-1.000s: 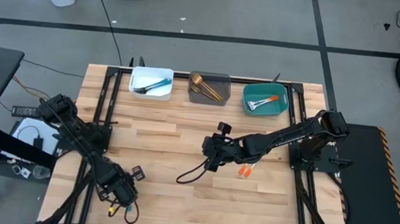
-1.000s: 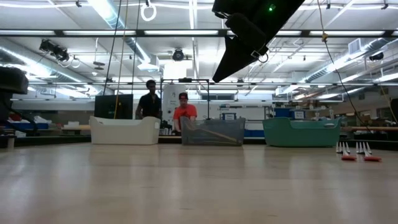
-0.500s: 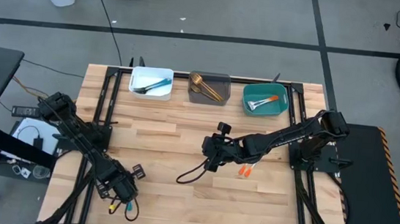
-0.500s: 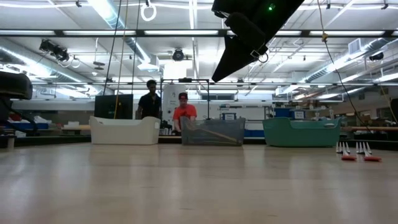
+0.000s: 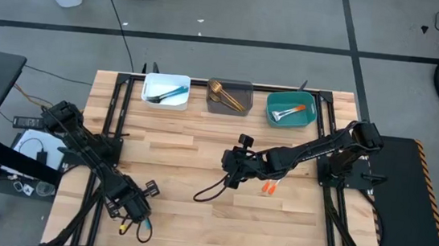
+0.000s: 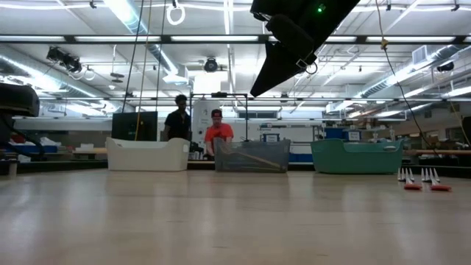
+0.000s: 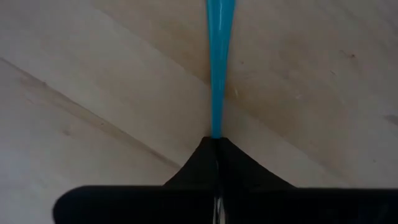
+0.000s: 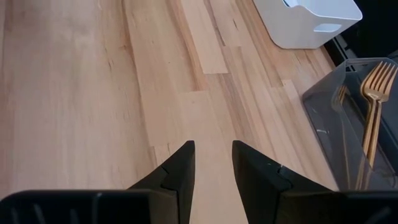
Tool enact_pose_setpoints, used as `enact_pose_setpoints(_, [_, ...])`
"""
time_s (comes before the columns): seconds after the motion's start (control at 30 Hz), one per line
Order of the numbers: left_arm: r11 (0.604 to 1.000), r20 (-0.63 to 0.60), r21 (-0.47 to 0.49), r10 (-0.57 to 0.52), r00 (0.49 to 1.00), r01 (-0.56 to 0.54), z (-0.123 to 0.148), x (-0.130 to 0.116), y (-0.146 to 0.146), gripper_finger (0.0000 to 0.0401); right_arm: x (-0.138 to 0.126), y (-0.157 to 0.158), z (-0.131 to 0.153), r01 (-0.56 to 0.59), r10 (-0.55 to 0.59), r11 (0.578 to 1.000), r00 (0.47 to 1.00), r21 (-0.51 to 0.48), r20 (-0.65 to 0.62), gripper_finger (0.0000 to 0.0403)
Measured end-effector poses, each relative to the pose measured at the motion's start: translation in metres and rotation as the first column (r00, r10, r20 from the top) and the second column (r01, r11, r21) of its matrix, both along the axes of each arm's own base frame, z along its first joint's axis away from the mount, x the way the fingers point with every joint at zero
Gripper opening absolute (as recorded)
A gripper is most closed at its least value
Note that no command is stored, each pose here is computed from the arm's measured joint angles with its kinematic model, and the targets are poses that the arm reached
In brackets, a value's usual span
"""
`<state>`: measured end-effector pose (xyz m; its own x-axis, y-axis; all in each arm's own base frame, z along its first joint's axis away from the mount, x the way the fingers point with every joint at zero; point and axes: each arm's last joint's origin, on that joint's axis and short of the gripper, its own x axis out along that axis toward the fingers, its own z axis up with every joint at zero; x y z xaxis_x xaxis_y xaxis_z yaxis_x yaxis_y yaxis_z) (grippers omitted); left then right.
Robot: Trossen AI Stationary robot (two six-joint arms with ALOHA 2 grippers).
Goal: Sort silverware by color (type)
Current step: Put the blue fork into the white bin
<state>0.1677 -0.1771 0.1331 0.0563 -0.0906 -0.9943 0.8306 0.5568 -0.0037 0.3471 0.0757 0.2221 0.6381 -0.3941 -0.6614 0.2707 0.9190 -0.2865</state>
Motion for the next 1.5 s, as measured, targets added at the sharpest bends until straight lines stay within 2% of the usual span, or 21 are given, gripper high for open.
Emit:
enact_pose_setpoints(0.43, [0.996,0.028,0.088,0.011,1.0,-0.013,0.012,0.003,-0.001,0.0006,0.0,0.0,0.0,-0.001,0.001,1.0,1.0,0.001,0.003,0.0117])
enact_pose_setpoints(0.67, [0.97,0.083,0.195,0.132,0.988,-0.147,0.012,0.009,0.014,0.0006,0.0,0.0,0.0,-0.001,0.001,1.0,1.0,0.001,0.004,0.0117])
enact_pose_setpoints(0.8, [0.932,0.137,0.282,0.197,0.971,-0.229,0.014,0.013,0.025,0.0006,0.0,0.0,0.0,-0.001,0.001,1.0,1.0,0.001,0.004,0.0117])
enact_pose_setpoints(1.0, [0.853,0.188,0.395,0.288,0.939,-0.34,0.016,0.019,0.046,0.0008,0.001,0.0,0.001,-0.003,0.003,1.0,1.0,0.001,0.007,0.0117])
enact_pose_setpoints(1.37, [0.709,0.231,0.546,0.385,0.894,-0.447,0.02,0.032,0.09,0.0011,0.001,0.0,0.001,-0.006,0.006,1.0,1.0,-0.001,0.007,0.0117])
enact_pose_setpoints(1.5, [0.67,0.247,0.574,0.406,0.88,-0.471,0.021,0.036,0.101,0.0011,0.001,0.0,0.001,-0.007,0.007,1.0,1.0,-0.002,0.007,0.0117])
